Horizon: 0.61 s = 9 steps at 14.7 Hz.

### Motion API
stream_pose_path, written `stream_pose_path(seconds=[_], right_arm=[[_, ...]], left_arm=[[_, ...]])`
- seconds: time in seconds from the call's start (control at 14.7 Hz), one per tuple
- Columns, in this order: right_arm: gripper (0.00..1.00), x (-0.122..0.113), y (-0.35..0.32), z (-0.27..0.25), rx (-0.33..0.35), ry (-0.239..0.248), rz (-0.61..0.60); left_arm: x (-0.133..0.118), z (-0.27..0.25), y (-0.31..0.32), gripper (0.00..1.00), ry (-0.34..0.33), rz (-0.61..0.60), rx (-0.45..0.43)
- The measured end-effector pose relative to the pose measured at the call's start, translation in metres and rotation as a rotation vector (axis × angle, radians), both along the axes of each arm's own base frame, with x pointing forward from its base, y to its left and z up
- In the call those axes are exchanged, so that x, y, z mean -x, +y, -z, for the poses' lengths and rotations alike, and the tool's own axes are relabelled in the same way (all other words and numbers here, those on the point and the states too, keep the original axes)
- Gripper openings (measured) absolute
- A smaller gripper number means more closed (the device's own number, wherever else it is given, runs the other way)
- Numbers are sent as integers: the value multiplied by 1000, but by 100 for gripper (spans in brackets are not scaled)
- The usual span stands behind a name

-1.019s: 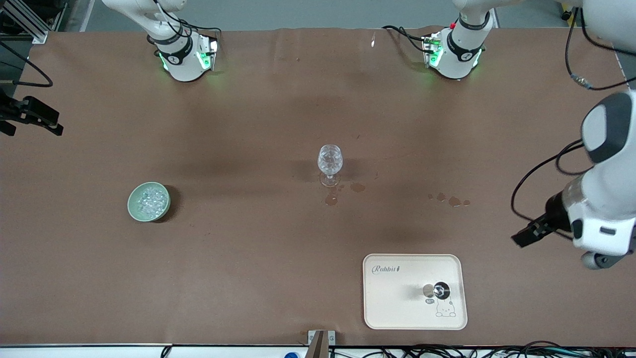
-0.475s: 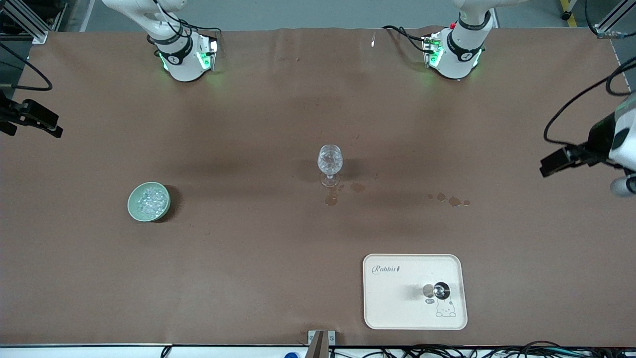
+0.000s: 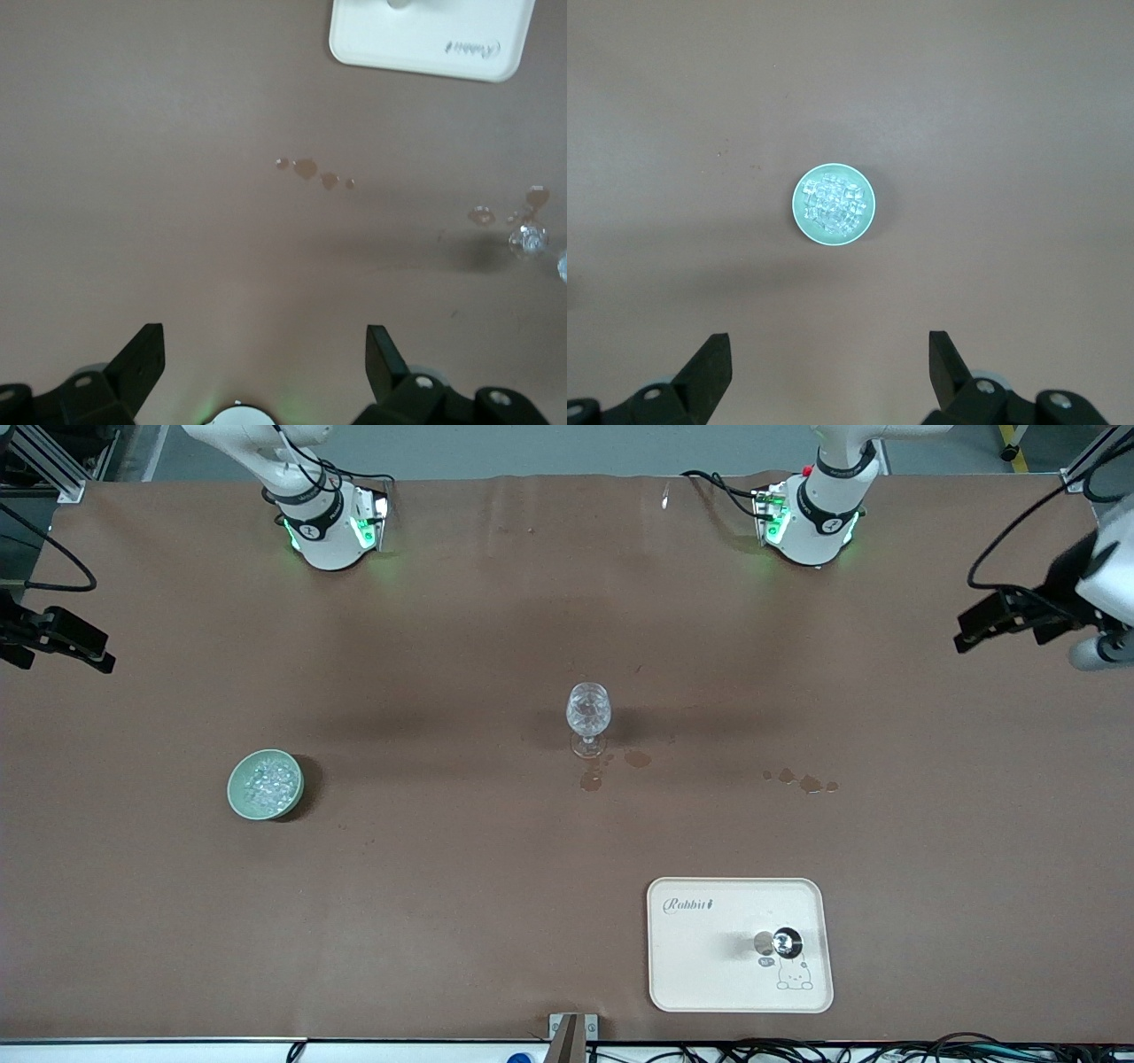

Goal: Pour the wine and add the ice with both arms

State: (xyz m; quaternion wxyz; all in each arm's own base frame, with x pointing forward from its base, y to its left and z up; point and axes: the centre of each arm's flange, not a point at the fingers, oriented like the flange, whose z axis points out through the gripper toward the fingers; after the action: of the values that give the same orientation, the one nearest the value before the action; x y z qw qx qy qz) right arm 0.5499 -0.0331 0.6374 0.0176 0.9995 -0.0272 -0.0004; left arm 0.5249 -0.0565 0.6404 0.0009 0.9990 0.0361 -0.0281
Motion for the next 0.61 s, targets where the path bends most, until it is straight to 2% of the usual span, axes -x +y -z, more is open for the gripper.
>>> stream_pose_path(seconds=[0.34, 0.61], right_arm=[[97, -2, 3, 1, -16, -6, 12], [97, -5, 5, 6, -24, 2, 10]], left_arm=[[27, -6, -19, 100, -17, 46, -51], [29, -9, -23, 100, -28, 53, -65]])
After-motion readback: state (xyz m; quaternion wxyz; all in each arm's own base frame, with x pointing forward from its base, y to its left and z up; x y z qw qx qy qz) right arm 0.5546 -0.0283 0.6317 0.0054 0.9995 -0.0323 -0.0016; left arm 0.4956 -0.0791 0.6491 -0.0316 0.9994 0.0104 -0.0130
